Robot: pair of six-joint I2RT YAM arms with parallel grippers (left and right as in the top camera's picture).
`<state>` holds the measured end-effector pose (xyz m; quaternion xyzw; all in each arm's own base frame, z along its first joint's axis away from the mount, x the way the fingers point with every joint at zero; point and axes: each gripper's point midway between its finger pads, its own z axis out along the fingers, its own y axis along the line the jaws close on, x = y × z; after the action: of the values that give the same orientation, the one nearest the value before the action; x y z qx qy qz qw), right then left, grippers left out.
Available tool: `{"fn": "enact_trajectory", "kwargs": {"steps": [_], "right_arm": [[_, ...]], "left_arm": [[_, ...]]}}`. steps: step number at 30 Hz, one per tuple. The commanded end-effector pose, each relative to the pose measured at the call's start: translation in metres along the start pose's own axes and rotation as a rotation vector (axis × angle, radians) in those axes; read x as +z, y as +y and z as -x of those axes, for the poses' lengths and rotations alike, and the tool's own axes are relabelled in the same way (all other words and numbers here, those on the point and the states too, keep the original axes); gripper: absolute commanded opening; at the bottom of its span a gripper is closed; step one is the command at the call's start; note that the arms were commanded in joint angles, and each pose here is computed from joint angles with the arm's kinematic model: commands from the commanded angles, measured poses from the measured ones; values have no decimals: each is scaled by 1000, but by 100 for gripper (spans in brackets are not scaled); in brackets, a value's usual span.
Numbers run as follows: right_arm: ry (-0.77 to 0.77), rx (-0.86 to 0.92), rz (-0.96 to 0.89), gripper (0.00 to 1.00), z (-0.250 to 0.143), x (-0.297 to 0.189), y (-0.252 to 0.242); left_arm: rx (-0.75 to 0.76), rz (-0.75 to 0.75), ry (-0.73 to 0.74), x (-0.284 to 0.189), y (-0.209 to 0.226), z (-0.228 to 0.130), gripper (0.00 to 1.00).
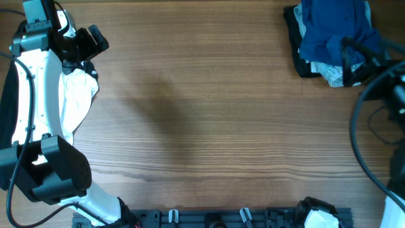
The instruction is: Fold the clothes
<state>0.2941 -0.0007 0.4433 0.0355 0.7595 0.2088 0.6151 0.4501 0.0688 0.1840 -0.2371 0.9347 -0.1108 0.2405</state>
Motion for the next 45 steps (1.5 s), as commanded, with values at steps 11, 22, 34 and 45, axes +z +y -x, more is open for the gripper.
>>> {"fn": "enact_trajectory", "kwargs": {"steps": [11, 22, 34, 45], "right_arm": [[-157, 30, -219, 100, -183, 7, -66], [-163, -193, -186, 100, -254, -1, -72], [-199, -296, -143, 100, -264, 2, -67], [-193, -296, -145, 100, -265, 2, -68]], "left_arm": [[15, -2, 7, 2, -2, -1, 100], [16, -2, 7, 2, -2, -1, 100], [15, -2, 7, 2, -2, -1, 100], [15, -2, 7, 2, -2, -1, 100]]}}
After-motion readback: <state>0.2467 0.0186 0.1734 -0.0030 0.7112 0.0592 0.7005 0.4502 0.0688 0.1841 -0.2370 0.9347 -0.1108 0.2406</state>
